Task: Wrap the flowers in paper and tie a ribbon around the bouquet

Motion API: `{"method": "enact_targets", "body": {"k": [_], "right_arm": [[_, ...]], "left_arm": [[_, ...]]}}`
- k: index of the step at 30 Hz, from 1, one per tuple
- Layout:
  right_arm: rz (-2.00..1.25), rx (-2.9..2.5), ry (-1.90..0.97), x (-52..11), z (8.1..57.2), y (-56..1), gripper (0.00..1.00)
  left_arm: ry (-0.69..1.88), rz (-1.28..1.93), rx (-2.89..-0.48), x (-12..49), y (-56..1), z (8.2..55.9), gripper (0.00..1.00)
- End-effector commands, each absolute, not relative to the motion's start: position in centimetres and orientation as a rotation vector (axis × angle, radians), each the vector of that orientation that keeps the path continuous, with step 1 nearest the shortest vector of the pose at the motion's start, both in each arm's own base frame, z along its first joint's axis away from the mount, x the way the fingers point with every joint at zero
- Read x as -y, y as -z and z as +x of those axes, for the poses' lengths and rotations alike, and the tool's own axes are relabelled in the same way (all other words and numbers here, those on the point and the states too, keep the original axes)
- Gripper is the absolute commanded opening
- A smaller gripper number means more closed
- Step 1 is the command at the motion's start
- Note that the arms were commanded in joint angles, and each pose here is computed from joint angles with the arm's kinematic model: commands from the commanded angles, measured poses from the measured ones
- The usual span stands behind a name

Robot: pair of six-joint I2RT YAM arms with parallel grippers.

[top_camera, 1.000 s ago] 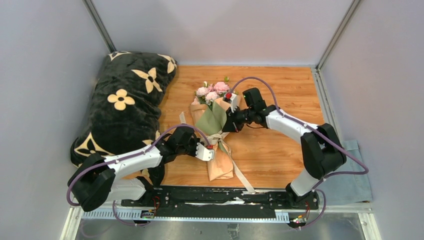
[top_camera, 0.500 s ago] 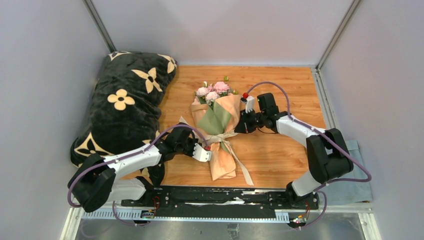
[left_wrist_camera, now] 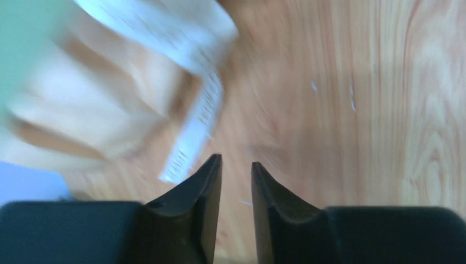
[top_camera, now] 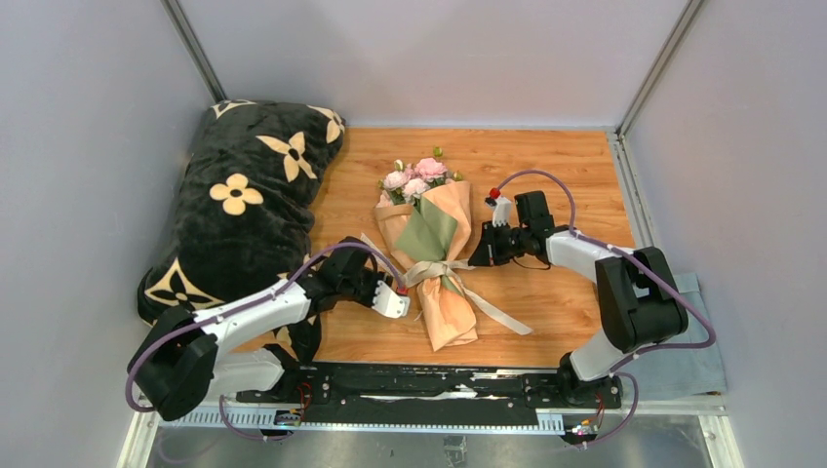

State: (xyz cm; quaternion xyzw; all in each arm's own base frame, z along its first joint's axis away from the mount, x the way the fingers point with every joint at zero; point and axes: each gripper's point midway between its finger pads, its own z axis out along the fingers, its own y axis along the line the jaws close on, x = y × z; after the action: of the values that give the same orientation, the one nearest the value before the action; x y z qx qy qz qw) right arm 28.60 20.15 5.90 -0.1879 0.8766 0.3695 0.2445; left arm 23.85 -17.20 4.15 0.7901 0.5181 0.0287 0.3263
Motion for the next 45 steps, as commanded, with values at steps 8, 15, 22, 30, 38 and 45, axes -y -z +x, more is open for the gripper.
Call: {"method": "enact_targets", "body": {"k": [8, 15, 22, 30, 38, 45], "right_arm": [[-0.524, -2.355, -1.048, -20.6, 29.2, -6.9, 0.00], [-0.521, -2.342, -1.063, -20.8, 29.5, -6.8, 0.00], [-0.532, -2.325, -1.067, -20.9, 29.6, -7.0, 0.00], [-0.541, -2.319, -1.067, -21.0, 29.7, -6.8, 0.00], [-0.479, -2.339, -0.989, -19.6, 30.3, -6.5, 0.00], [-0.390, -2.443, -0.912, -17.1, 29.2, -4.3, 0.00]], "left_arm": [[0.269, 1.837, -1.282, 25.0, -8.1, 21.5, 0.81], [0.300, 1.775, -1.294, 27.3, -7.6, 21.8, 0.84], [0.173, 1.751, -1.267, 27.3, -7.2, 23.7, 0.71], [0.130, 1.784, -1.260, 26.9, -6.5, 24.0, 0.25], [0.035, 1.827, -1.283, 25.2, -6.5, 24.4, 0.00], [-0.103, 1.872, -1.396, 20.8, -6.5, 26.4, 0.00]]}}
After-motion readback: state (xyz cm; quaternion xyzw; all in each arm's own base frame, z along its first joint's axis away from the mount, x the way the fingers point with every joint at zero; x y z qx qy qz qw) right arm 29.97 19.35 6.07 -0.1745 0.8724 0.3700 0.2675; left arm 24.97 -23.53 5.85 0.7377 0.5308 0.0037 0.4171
